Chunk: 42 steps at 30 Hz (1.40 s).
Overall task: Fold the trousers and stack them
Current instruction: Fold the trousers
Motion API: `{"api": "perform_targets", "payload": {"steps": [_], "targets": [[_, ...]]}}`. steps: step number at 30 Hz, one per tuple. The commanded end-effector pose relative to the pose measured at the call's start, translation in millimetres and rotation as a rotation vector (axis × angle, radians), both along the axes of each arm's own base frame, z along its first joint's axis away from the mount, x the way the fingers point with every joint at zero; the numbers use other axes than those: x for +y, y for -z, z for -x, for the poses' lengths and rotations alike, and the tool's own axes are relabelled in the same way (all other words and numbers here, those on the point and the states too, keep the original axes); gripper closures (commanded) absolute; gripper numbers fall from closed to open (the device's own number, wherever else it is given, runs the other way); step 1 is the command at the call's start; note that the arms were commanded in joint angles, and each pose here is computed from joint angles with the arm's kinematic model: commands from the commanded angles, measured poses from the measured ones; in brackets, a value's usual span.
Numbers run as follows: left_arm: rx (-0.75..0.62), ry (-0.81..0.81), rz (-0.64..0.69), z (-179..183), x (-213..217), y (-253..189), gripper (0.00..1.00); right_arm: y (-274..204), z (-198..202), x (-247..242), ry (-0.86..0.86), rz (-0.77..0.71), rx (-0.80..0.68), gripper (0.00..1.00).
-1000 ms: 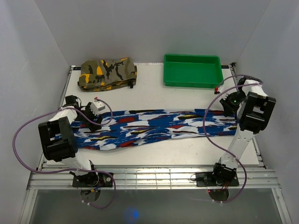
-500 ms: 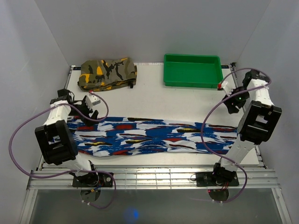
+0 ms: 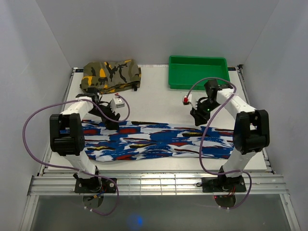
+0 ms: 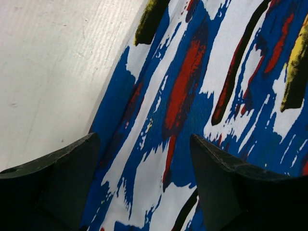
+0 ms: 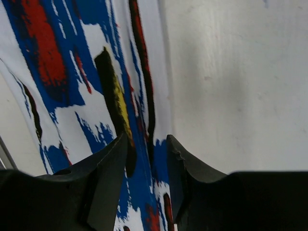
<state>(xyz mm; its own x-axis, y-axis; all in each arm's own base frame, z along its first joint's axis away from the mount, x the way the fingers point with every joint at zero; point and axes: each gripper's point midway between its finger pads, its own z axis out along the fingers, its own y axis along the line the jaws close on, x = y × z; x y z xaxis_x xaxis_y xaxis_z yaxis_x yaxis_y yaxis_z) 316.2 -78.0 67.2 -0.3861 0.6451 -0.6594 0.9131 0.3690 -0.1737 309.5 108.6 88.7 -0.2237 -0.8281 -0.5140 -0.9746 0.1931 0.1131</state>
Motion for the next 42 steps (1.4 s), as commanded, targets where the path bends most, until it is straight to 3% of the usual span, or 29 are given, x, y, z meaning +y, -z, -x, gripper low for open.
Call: {"api": "perform_targets", "payload": {"steps": [1,15,17,18,21,24,30,36,42], "targets": [[-0.002,0.005,-0.021,-3,-15,7,0.13,3,2,25,0.02,-0.045,-0.02,0.56],[0.033,0.047,-0.083,1,-34,42,0.14,52,18,47,-0.022,0.036,0.011,0.53],[0.035,0.045,-0.086,1,-36,44,0.14,56,20,46,-0.023,0.044,0.021,0.55],[0.03,0.045,-0.091,0,-36,46,0.16,56,20,46,-0.023,0.044,0.016,0.62],[0.022,0.045,-0.097,0,-37,45,0.23,56,22,45,-0.026,0.049,0.01,0.83],[0.008,0.057,-0.092,2,-38,37,0.33,48,22,45,-0.025,0.043,-0.005,0.92],[-0.06,0.084,-0.069,16,-39,6,0.45,30,21,44,-0.03,0.032,-0.069,0.92],[-0.082,0.101,-0.053,23,-40,-7,0.81,21,19,43,-0.025,0.031,-0.1,0.92],[-0.112,0.046,-0.063,-1,-40,-8,0.93,22,3,41,-0.016,0.054,-0.139,0.92]]}}
